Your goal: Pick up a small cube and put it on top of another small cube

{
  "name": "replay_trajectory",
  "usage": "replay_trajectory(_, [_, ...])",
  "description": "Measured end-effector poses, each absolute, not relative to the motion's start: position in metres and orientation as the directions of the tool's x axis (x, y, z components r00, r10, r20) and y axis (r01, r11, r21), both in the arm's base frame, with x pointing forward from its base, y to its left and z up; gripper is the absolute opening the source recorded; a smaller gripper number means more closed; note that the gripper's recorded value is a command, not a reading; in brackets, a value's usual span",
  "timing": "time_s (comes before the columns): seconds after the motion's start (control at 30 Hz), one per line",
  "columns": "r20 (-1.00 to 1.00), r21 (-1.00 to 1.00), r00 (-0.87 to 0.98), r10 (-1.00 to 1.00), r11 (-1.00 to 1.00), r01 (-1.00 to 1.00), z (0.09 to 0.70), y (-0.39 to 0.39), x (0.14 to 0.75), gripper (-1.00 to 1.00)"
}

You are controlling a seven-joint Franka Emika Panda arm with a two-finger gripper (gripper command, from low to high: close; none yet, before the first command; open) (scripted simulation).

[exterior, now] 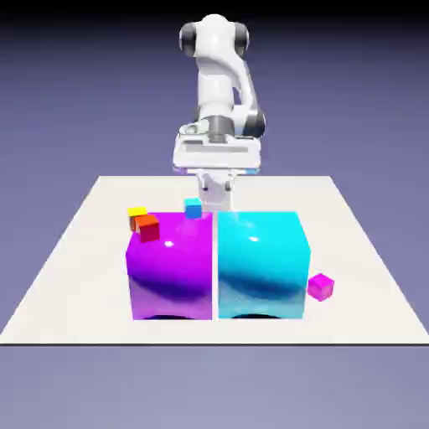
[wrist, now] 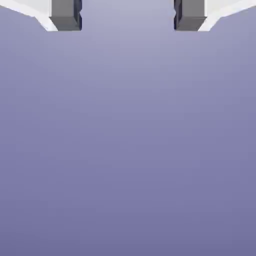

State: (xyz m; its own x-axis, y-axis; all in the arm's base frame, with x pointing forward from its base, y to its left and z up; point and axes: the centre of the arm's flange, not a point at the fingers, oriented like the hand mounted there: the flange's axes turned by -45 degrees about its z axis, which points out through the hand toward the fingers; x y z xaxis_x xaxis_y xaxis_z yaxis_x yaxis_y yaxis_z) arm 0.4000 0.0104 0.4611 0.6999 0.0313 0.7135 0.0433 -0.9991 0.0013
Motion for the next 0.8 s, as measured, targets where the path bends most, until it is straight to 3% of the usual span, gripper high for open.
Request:
replay_trajectory(0.4, [0.347, -0.004, 0.918, 0.192, -0.979, 0.206, 0.383, 0.137, 0.488, 0.00])
replay_trajectory(0.8, [-0.121, -0.021, 0.926, 0.359, -0.933, 0.359, 0.264, 0.274, 0.501, 0.00])
